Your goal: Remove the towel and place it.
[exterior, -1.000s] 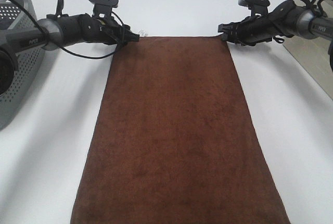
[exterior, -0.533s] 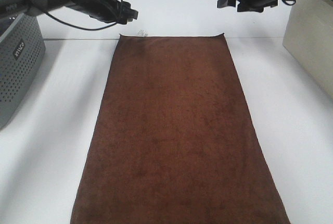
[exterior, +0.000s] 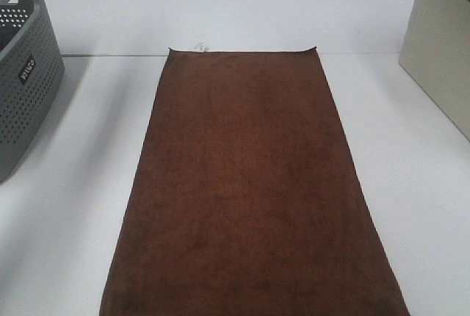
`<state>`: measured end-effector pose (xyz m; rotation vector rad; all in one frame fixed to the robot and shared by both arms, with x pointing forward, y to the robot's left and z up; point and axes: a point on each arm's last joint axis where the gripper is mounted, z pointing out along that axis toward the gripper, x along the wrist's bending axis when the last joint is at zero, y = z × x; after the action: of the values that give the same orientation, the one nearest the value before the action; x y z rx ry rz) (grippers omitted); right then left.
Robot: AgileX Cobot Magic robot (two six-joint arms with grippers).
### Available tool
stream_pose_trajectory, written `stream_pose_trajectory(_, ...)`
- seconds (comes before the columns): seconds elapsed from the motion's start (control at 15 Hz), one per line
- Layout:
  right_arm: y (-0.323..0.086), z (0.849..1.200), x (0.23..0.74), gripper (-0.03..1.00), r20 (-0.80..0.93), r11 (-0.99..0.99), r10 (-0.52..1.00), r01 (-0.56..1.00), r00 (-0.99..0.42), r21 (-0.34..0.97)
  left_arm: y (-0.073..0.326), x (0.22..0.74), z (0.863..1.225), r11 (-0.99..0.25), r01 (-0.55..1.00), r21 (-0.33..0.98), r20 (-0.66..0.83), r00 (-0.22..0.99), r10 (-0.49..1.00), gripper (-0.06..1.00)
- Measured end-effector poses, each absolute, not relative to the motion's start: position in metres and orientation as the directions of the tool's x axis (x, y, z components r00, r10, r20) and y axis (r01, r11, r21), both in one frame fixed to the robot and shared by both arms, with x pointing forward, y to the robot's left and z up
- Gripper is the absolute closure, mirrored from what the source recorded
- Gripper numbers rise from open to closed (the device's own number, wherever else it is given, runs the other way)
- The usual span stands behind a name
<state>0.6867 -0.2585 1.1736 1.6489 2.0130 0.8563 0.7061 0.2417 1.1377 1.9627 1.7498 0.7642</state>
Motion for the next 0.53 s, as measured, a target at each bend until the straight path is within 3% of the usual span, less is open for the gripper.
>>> stream_pose_trajectory(0.27,-0.261,1.216,0.638,0.16,0.072,0.111,0.970,0.691,-0.231,0.714,0.244,0.675,1.174,-0.124,0.755,0.643,0.093,0.084,0.992,0.15)
stream_pose_trajectory(0.53,-0.265,1.226,0.546,0.16,0.090,0.101,0.972,0.726,-0.219,0.680,0.252,0.611,1.171,-0.109,0.815,0.569,0.069,0.085,0.994,0.17)
